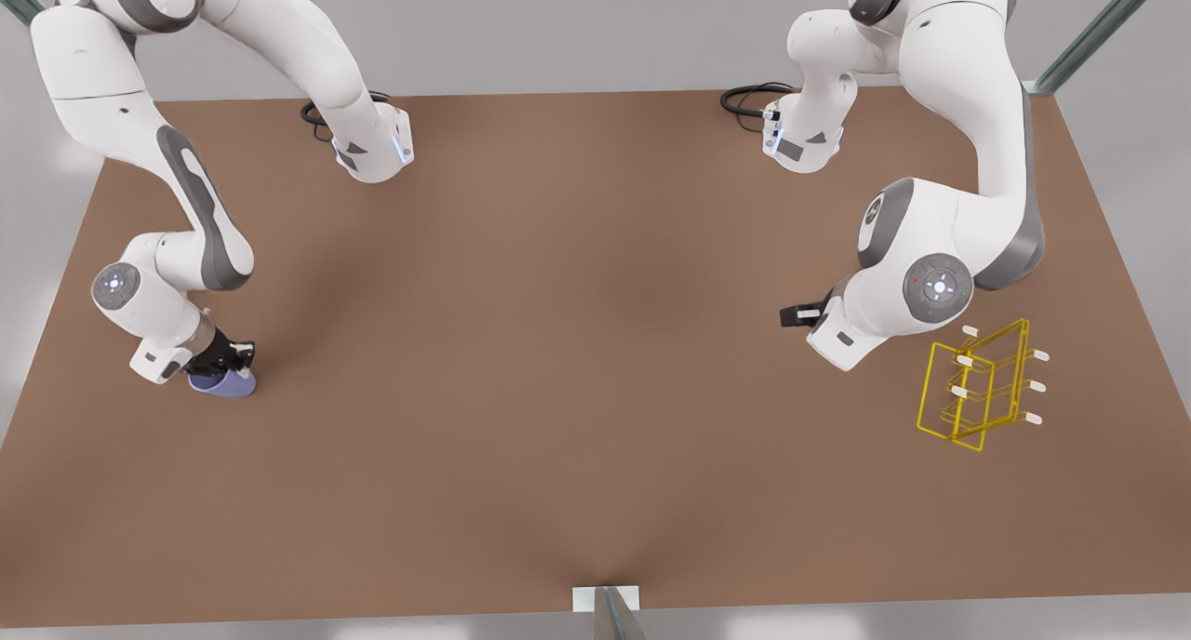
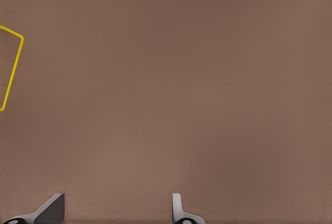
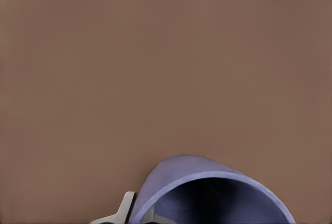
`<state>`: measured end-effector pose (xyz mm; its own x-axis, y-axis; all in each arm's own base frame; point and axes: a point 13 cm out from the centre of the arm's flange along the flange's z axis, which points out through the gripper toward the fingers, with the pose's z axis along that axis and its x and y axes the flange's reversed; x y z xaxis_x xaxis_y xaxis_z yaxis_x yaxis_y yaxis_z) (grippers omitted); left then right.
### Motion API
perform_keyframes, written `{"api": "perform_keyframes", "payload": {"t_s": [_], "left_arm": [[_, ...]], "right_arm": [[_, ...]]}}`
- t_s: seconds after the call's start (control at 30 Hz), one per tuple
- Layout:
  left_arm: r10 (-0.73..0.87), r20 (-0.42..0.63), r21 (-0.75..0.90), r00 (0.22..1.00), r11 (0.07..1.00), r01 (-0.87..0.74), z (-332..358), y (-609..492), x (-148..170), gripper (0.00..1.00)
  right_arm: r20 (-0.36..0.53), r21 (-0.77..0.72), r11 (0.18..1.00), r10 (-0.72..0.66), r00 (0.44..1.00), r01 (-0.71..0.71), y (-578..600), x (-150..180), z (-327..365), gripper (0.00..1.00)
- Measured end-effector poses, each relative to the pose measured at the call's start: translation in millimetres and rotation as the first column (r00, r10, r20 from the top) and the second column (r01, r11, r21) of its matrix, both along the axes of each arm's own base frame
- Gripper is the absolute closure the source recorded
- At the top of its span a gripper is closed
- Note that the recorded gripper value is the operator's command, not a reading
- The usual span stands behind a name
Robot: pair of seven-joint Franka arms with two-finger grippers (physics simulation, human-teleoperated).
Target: Place the cup on the cup holder
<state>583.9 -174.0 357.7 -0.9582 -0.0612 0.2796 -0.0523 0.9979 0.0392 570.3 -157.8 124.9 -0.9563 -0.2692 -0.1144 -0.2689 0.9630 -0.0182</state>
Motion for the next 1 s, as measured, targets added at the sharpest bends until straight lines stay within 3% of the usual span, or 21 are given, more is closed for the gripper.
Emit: {"api": "perform_keyframes", "payload": {"t_s": [0.13, 0.27, 0.53, 0.77, 1.0], "left_arm": [[-0.001, 0.007, 0.018, 1.0, 1.0, 0.001, -0.2, 3.1, 1.3, 0.0], [-0.001, 0.009, 0.024, 1.0, 1.0, 0.0, -0.3, 3.7, 1.7, 0.0], [-0.01, 0.006, 0.022, 1.0, 1.0, 0.01, -8.1, -6.8, 4.2, 0.0], [-0.008, 0.01, 0.028, 1.0, 1.0, 0.008, -7.8, -5.7, 5.0, 0.0], [-0.007, 0.009, 0.032, 1.0, 0.999, 0.006, -9.3, -5.1, 5.1, 0.0]], "right_arm": [[0.037, -0.01, 0.999, 0.05, 0.998, -0.05, 36.1, 37.1, 53.1, 0.79], [0.026, 0.028, 0.99, 0.134, 0.991, -0.135, 153.2, 67.1, 76.3, 0.79], [-0.037, 0.186, 0.972, 0.152, 0.988, -0.143, 372.9, 76.4, 72.9, 0.79], [-0.072, 0.419, 0.908, 0.055, 0.996, -0.019, 539.2, 81.6, 68.6, 0.79], [-0.161, 0.639, 0.754, -0.06, 0.985, 0.15, 629.0, 90.8, 77.4, 0.79]]}}
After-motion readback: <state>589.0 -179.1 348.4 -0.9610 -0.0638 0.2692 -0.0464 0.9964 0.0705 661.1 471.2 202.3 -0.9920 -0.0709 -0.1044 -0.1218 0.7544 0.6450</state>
